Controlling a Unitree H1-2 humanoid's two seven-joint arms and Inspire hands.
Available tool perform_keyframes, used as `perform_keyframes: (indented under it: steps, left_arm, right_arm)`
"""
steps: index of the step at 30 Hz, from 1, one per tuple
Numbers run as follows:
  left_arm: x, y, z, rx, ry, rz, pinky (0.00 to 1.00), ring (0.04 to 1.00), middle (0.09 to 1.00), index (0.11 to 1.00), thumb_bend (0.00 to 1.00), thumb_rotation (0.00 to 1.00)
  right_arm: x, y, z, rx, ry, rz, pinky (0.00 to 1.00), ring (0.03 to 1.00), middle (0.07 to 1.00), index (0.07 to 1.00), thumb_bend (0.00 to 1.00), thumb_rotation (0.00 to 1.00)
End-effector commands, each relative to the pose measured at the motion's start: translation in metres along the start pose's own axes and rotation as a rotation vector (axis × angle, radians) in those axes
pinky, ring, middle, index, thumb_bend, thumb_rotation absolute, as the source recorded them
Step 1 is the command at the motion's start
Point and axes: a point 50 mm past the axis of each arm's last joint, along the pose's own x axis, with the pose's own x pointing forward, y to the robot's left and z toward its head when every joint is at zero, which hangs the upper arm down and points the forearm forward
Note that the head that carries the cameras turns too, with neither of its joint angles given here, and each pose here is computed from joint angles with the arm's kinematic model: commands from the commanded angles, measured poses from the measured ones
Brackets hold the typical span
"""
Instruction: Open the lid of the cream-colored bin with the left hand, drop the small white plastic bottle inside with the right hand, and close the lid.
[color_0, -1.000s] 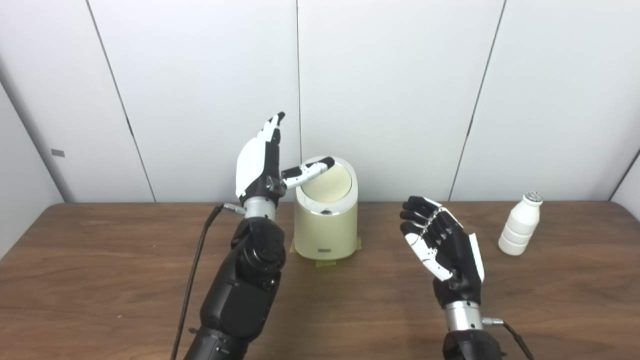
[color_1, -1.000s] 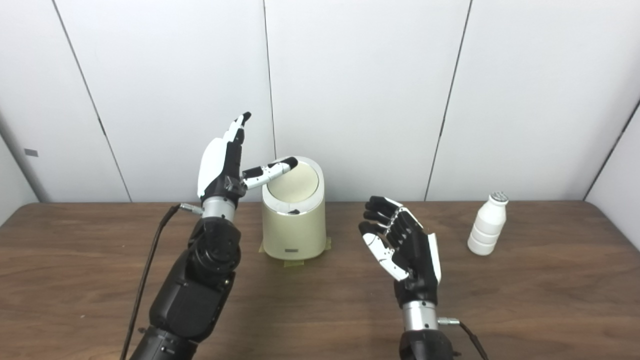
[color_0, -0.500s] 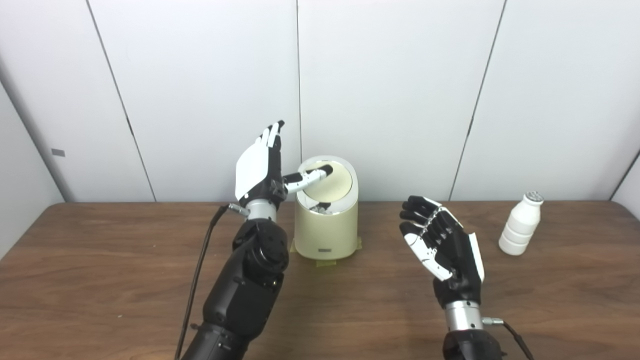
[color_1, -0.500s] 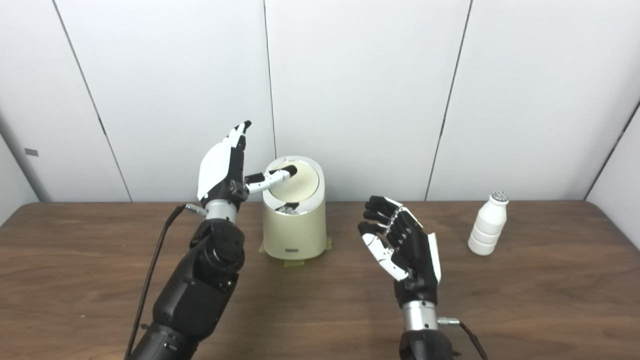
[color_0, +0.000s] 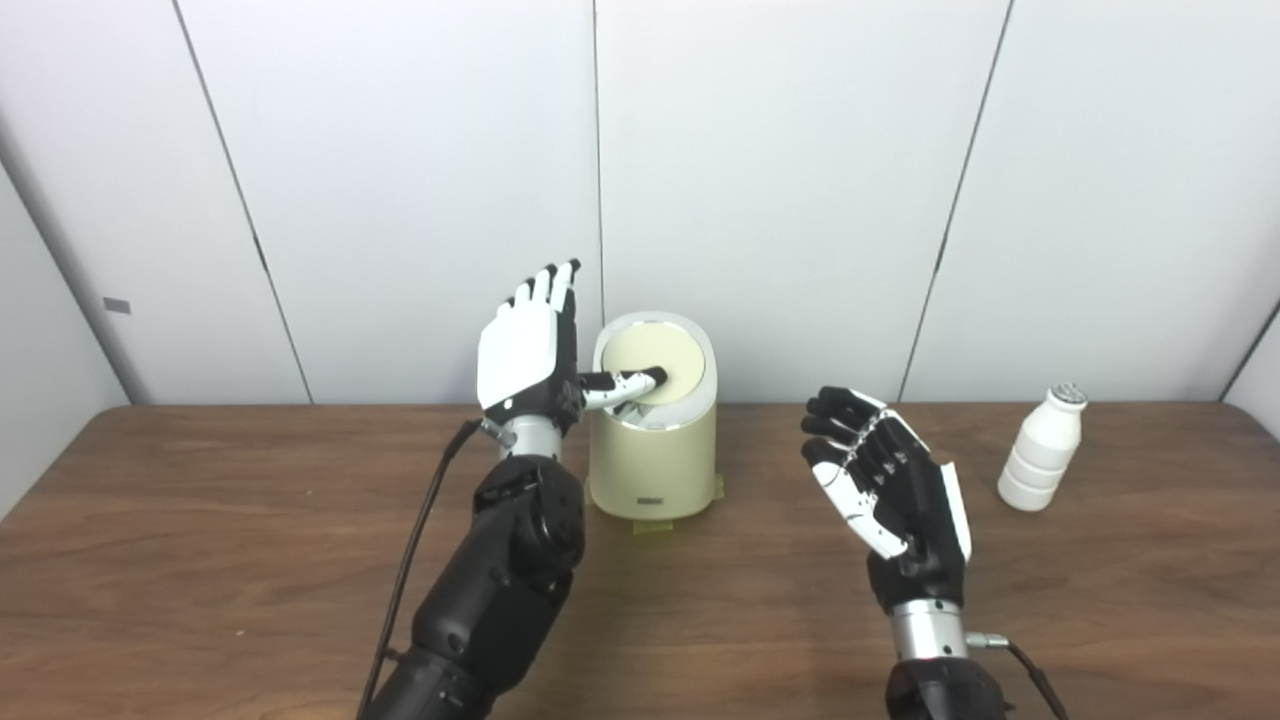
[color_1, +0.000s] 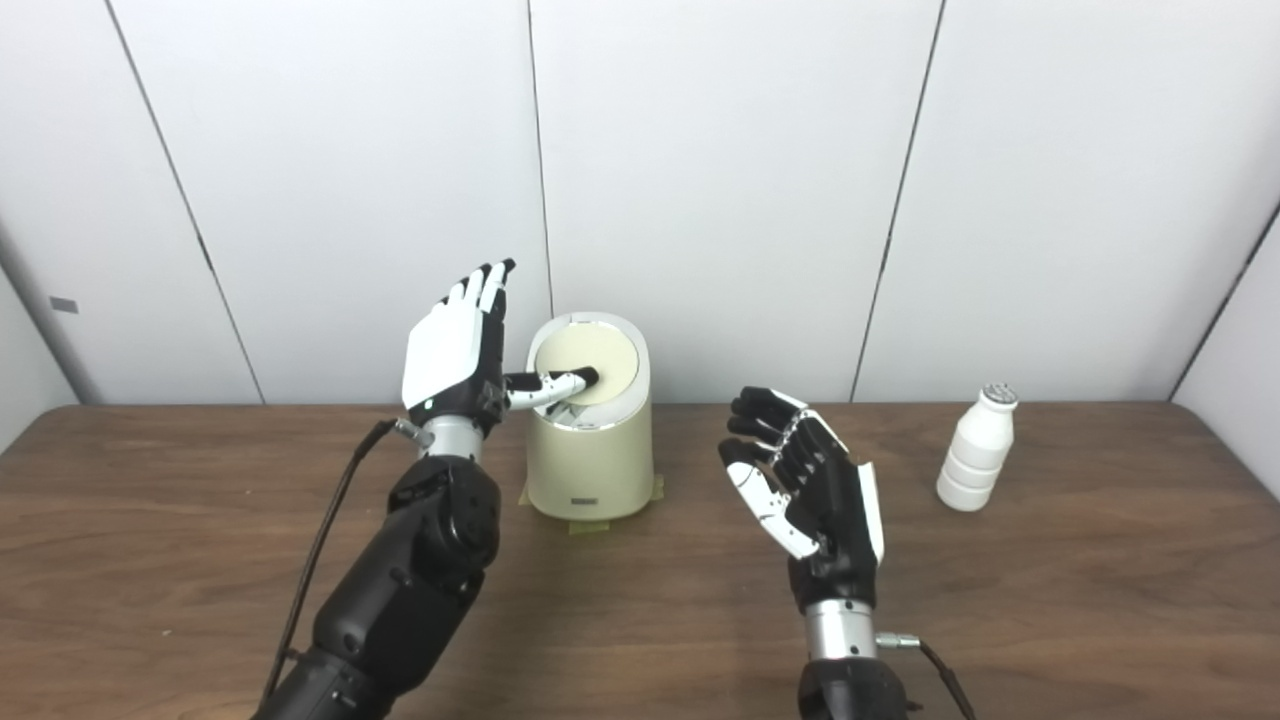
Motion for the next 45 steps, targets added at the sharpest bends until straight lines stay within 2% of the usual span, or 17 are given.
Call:
perform_keyframes:
  steps: [1, 4, 10, 20, 21, 22, 23, 24, 25, 27, 31, 39, 43, 45]
  left_arm:
    - [0.018, 0.020, 0.021, 0.103, -0.076, 0.121, 1.00, 1.000, 1.000, 1.000, 0.98, 0.25]
    - [0.017, 0.015, 0.019, 0.210, -0.102, 0.163, 1.00, 1.000, 1.000, 1.000, 1.00, 0.20]
    - [0.016, 0.010, 0.010, 0.385, -0.161, 0.187, 1.00, 1.000, 1.000, 1.000, 1.00, 0.20]
    - [0.012, 0.006, 0.001, 0.434, -0.175, 0.171, 1.00, 1.000, 1.000, 1.000, 1.00, 0.21]
    - [0.012, 0.006, 0.000, 0.421, -0.173, 0.168, 1.00, 1.000, 1.000, 1.000, 1.00, 0.23]
    - [0.012, 0.006, -0.001, 0.411, -0.171, 0.167, 1.00, 1.000, 1.000, 1.000, 0.96, 0.32]
    - [0.012, 0.006, -0.001, 0.392, -0.161, 0.161, 1.00, 1.000, 1.000, 1.000, 0.82, 0.56]
    - [0.012, 0.007, -0.001, 0.360, -0.147, 0.155, 1.00, 1.000, 1.000, 1.000, 0.79, 0.61]
    - [0.012, 0.008, -0.001, 0.338, -0.137, 0.150, 1.00, 1.000, 1.000, 1.000, 0.72, 0.80]
    - [0.013, 0.010, 0.000, 0.285, -0.114, 0.144, 1.00, 1.000, 1.000, 1.000, 0.68, 0.96]
    - [0.015, 0.012, 0.001, 0.250, -0.077, 0.132, 1.00, 1.000, 1.000, 1.000, 0.71, 1.00]
    - [0.017, 0.013, -0.002, 0.209, -0.035, 0.141, 1.00, 1.000, 1.000, 1.000, 0.68, 1.00]
    - [0.009, 0.020, 0.000, 0.082, -0.040, 0.176, 1.00, 1.000, 1.000, 1.000, 0.64, 1.00]
    - [-0.005, 0.031, 0.007, -0.078, -0.046, 0.186, 1.00, 1.000, 1.000, 1.000, 0.59, 1.00]
  right_arm:
    - [0.014, 0.009, 0.019, 0.023, -0.097, 0.014, 0.58, 0.672, 0.683, 0.659, 0.31, 0.28]
    - [0.014, 0.010, 0.019, 0.027, -0.099, 0.015, 0.58, 0.668, 0.679, 0.656, 0.31, 0.25]
    - [0.013, 0.011, 0.021, 0.025, -0.103, 0.019, 0.57, 0.668, 0.679, 0.657, 0.31, 0.26]
    - [0.014, 0.011, 0.022, 0.030, -0.095, 0.014, 0.58, 0.666, 0.679, 0.657, 0.31, 0.24]
    - [0.014, 0.011, 0.022, 0.030, -0.097, 0.014, 0.58, 0.667, 0.678, 0.656, 0.31, 0.24]
    - [0.014, 0.011, 0.022, 0.029, -0.099, 0.015, 0.58, 0.667, 0.677, 0.654, 0.31, 0.24]
    - [0.014, 0.012, 0.021, 0.032, -0.100, 0.015, 0.58, 0.665, 0.676, 0.654, 0.31, 0.24]
    - [0.014, 0.012, 0.021, 0.034, -0.100, 0.017, 0.58, 0.665, 0.676, 0.654, 0.31, 0.24]
    - [0.014, 0.012, 0.021, 0.036, -0.100, 0.018, 0.58, 0.665, 0.676, 0.654, 0.31, 0.24]
    - [0.015, 0.012, 0.021, 0.036, -0.098, 0.016, 0.58, 0.663, 0.674, 0.651, 0.32, 0.24]
    - [0.015, 0.012, 0.020, 0.031, -0.103, 0.023, 0.58, 0.664, 0.675, 0.651, 0.32, 0.25]
    - [0.013, 0.013, 0.022, 0.037, -0.089, 0.024, 0.58, 0.669, 0.679, 0.653, 0.32, 0.25]
    - [0.013, 0.013, 0.022, 0.027, -0.091, 0.022, 0.58, 0.665, 0.676, 0.650, 0.32, 0.25]
    - [0.013, 0.012, 0.022, 0.026, -0.090, 0.023, 0.58, 0.665, 0.676, 0.651, 0.32, 0.25]
